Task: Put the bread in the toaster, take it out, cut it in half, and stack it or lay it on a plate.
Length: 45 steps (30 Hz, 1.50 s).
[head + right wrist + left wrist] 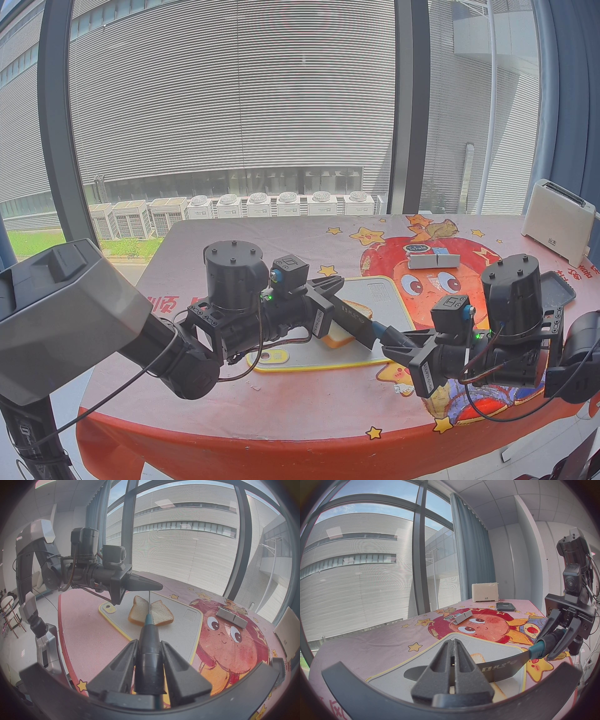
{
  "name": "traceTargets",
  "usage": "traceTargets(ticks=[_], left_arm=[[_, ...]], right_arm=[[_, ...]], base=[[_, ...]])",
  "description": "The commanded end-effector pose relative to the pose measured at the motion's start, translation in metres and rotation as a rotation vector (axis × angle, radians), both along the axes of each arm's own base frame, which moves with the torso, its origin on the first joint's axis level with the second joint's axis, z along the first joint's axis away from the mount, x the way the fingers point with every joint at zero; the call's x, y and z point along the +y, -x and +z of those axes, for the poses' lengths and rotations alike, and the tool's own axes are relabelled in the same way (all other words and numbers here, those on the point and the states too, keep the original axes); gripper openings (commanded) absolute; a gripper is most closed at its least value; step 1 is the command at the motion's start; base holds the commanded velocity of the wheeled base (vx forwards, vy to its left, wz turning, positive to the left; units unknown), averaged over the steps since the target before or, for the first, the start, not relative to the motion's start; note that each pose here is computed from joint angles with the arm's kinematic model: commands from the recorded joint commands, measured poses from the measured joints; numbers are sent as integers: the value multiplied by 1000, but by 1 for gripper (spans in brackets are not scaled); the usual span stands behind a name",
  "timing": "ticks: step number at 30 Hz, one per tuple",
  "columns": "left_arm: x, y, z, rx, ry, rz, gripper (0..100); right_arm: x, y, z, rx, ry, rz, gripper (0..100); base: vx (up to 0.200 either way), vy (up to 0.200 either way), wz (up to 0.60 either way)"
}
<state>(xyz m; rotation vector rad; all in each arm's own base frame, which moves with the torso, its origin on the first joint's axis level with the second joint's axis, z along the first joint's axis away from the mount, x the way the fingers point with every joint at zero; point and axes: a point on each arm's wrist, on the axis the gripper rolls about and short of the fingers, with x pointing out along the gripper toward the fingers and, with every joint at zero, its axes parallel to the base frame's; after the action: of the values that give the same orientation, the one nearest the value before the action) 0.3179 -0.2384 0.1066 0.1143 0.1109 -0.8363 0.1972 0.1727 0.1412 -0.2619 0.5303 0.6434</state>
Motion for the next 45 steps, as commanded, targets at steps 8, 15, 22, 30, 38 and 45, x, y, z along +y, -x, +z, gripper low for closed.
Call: traceTargets(ticks=[8, 15, 22, 30, 38, 45], left_arm=[[-3, -4, -27, 50, -43, -1, 0], [-1, -2, -10, 12, -17, 1, 0], [7, 9, 36, -72, 58, 2, 0], [6, 8, 16, -27, 23, 1, 0], [2, 3, -8, 19, -18, 0, 0], [1, 1, -19, 41, -35, -1, 0]], right_arm=[[-1, -1, -1, 5, 6, -2, 0], [-1, -1, 2, -6, -6, -5, 0], [-1, 0, 6, -17, -17, -4, 0], [0, 1, 2, -5, -5, 1, 0], [0, 2, 1, -1, 0, 3, 0], [0, 2, 0, 0, 1, 3, 0]], base=[[0, 0, 0], [0, 0, 0], [0, 0, 0], [0, 0, 0], [0, 0, 0], [0, 0, 0]])
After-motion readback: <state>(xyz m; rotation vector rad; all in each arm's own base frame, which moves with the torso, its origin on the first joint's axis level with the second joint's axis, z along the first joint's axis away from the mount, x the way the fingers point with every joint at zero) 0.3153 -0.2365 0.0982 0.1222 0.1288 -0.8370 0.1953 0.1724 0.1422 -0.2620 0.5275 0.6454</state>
